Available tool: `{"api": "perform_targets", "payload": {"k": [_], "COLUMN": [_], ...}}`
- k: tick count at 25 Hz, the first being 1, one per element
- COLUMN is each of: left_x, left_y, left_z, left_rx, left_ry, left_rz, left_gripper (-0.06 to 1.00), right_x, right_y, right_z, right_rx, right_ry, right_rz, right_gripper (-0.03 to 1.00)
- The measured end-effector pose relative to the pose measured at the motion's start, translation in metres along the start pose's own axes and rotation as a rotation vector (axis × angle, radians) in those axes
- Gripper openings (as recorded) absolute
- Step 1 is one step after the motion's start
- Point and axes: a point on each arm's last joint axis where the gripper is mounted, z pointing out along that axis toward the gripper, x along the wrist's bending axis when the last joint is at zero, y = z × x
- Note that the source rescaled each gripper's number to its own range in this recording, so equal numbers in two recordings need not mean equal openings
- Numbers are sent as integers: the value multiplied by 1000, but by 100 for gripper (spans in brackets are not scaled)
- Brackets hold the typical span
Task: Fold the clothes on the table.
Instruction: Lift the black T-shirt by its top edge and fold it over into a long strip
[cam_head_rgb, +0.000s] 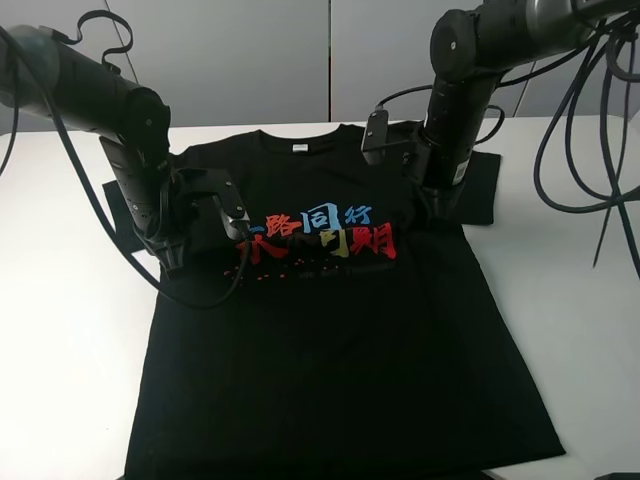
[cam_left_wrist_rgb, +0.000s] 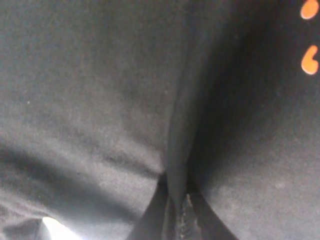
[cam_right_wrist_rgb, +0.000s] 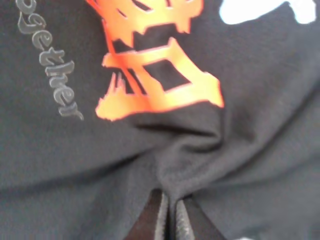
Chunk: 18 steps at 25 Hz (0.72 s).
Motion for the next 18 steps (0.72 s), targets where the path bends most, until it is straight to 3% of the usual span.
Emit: {"api": "perform_targets", "payload": {"k": [11, 18], "left_x": [8, 17], "left_y": [5, 6], "left_z": [-48, -77], "left_rx": [-177, -284], "left_ry": [144, 288], "left_rz": [-13, -51], "left_gripper": [0, 0], "right_x": [0, -11], "right_y": [-7, -13], "right_z": [-48, -73], "right_rx": [-35, -47], "right_ry": [-159, -374], "right_rz": [43, 137], "right_gripper": [0, 0]}}
